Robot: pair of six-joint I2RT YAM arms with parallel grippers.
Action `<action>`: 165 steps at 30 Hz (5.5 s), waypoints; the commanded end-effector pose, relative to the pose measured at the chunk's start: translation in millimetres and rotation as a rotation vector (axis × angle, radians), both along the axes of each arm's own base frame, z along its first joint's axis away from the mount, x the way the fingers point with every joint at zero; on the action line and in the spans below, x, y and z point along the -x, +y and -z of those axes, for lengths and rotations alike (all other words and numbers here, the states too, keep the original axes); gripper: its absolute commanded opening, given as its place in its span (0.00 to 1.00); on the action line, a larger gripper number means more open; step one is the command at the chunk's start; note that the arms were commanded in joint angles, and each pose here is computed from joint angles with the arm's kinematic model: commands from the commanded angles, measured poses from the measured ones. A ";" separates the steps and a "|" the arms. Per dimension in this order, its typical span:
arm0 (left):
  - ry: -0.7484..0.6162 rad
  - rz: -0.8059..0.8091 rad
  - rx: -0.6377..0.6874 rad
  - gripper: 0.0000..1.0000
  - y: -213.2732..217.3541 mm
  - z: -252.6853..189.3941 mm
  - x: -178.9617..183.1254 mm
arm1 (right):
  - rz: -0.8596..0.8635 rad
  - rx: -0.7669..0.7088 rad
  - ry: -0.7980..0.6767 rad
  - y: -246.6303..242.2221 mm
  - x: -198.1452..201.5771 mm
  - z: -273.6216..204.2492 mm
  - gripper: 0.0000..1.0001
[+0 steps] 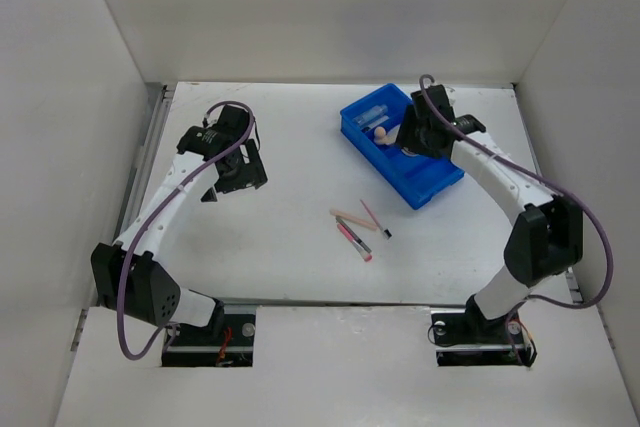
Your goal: Organize the makeup
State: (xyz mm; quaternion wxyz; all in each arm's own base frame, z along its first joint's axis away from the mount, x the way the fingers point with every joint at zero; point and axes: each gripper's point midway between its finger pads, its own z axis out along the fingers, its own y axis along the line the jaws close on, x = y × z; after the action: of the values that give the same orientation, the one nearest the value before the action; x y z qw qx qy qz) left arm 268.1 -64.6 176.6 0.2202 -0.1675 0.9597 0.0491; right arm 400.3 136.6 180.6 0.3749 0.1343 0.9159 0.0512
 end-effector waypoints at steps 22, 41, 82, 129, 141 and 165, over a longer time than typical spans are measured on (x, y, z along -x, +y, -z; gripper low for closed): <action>-0.020 0.015 0.002 0.96 1.3 -16.6 0.8 | 0.032 0.018 -0.061 -48.1 -49.3 -26.5 0.88; -0.022 0.016 0.006 0.96 -0.3 -18.0 -2.2 | -0.582 -0.018 0.238 163.9 161.9 113.9 0.59; -0.073 0.033 -0.028 0.96 6.6 -35.4 -6.1 | 0.144 -0.404 -0.057 29.2 22.6 -18.2 0.09; -0.051 0.018 -0.054 0.96 10.5 -35.9 -12.6 | -0.659 0.165 0.163 143.4 144.4 111.1 0.49; -0.044 0.015 -0.065 0.96 13.5 -35.3 -8.6 | -0.660 0.236 0.286 142.8 149.9 175.7 0.39; -0.066 0.021 -0.040 0.96 7.8 -39.0 -15.7 | -0.070 -0.122 -0.081 54.8 25.7 -41.0 0.00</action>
State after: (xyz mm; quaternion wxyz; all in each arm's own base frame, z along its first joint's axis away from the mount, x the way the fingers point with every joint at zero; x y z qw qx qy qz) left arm 280.2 -57.5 201.9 0.2393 -0.1500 0.9569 0.0674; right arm 346.2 243.1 229.3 0.4092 -0.0046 0.9018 0.1388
